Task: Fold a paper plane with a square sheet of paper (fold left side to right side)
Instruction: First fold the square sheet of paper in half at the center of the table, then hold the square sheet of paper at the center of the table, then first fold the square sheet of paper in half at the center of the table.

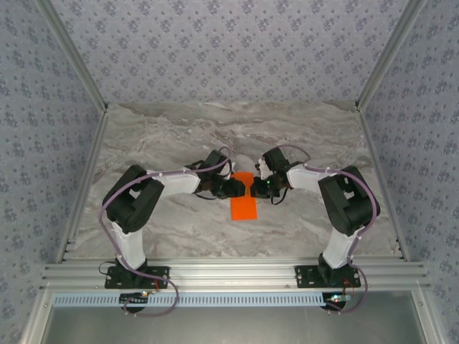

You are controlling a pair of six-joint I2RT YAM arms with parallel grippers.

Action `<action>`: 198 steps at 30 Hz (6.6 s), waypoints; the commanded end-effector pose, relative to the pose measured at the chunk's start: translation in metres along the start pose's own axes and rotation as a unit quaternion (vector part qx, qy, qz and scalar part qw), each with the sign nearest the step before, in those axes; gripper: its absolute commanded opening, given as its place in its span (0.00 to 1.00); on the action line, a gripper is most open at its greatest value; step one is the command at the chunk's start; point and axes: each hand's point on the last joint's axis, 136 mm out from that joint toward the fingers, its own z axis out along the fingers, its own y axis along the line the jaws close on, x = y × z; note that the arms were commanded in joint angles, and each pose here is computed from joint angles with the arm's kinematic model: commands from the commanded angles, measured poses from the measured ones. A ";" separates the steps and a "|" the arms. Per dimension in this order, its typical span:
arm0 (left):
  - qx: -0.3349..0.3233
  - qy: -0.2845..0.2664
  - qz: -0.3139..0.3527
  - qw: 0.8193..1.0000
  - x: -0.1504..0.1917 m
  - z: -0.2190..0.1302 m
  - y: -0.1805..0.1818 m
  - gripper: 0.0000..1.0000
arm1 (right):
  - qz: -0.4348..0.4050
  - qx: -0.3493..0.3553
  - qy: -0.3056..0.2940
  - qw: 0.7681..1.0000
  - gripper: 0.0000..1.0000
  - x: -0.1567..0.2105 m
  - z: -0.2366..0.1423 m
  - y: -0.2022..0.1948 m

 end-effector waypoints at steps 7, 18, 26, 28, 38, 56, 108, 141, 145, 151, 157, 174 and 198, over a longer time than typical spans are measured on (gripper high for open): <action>-0.036 0.015 -0.011 0.999 0.012 0.001 0.030 0.36 | 0.018 0.081 0.071 0.994 0.00 0.039 0.016 -0.042; -0.008 -0.031 -0.015 0.999 -0.001 -0.037 0.031 0.34 | 0.014 0.076 0.073 0.994 0.00 0.038 0.015 -0.039; 0.058 -0.051 0.025 0.997 -0.023 -0.033 -0.020 0.33 | 0.013 0.072 0.070 0.995 0.00 0.036 0.015 -0.036; 0.053 -0.045 0.022 0.997 -0.025 -0.024 -0.019 0.33 | 0.013 0.073 0.072 0.995 0.00 0.037 0.016 -0.036; 0.011 -0.030 0.007 0.999 -0.021 0.006 0.005 0.32 | 0.007 0.062 0.068 0.996 0.00 0.034 0.014 -0.029; -0.036 -0.008 -0.019 0.999 0.007 0.013 0.031 0.30 | -0.035 -0.086 -0.044 0.995 0.00 -0.055 -0.019 0.036; 0.008 0.031 0.068 0.997 0.074 -0.002 0.002 0.33 | 0.040 0.016 0.048 0.998 0.00 -0.022 0.039 -0.021; 0.034 0.069 0.118 0.990 0.130 -0.001 -0.015 0.34 | 0.039 0.021 0.052 0.998 0.00 -0.019 0.039 -0.023; 0.029 0.076 0.119 0.990 0.134 0.000 -0.014 0.34 | 0.039 0.021 0.051 0.998 0.00 -0.019 0.039 -0.023; 0.034 0.065 0.127 0.989 0.132 -0.005 -0.020 0.34 | 0.038 0.021 0.051 0.998 0.00 -0.020 0.039 -0.022; 0.055 0.008 0.133 0.990 0.105 -0.029 -0.039 0.34 | 0.037 0.022 0.051 0.998 0.00 -0.020 0.038 -0.021; 0.036 0.031 0.140 0.989 0.078 0.003 -0.032 0.34 | 0.032 0.026 0.053 0.998 0.00 -0.021 0.037 -0.019; 0.041 0.082 0.136 0.986 0.142 -0.004 -0.026 0.35 | 0.033 0.027 0.055 0.998 0.00 -0.021 0.037 -0.019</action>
